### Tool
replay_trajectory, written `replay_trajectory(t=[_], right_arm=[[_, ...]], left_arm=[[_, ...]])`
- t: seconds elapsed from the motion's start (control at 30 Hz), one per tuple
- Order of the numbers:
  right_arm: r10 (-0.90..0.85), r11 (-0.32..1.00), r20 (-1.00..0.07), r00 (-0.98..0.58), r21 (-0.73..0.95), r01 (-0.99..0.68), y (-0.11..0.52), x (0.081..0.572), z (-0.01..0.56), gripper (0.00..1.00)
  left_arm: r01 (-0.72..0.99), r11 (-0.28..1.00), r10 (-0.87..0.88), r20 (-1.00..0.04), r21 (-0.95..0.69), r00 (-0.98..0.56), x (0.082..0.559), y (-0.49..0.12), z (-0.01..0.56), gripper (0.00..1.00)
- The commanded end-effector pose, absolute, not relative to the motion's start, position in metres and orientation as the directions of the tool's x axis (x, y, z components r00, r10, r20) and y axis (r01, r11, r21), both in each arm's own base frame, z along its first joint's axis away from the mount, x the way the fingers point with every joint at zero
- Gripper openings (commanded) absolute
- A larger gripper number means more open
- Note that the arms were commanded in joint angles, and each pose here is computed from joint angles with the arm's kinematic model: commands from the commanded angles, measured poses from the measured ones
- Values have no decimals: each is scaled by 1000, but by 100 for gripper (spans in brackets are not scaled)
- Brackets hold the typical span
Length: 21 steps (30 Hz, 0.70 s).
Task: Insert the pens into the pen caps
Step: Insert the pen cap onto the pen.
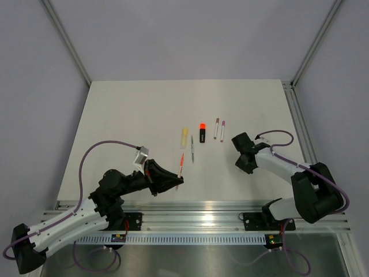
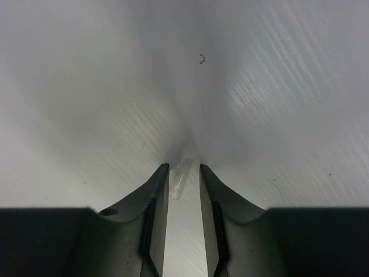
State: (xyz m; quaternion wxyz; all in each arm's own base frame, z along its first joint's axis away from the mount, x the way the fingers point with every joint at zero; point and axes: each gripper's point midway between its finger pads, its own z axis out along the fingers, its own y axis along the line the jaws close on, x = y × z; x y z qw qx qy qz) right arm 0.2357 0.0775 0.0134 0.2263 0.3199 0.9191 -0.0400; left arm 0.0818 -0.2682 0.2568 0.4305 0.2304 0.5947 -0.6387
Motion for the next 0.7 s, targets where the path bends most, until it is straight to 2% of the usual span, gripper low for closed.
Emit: replay_trajectory(t=[0.0,0.67], right_arm=[[563,798,-450,-694,77,598,80,246,22,32],[474,862,-377,-796,15,507,86,236,15,28]], left_arm=[[849,37,-314,-813,-527,-490,77,-266,272,0],[844,66,-307,-816,-532,-490,83,-269,267,0]])
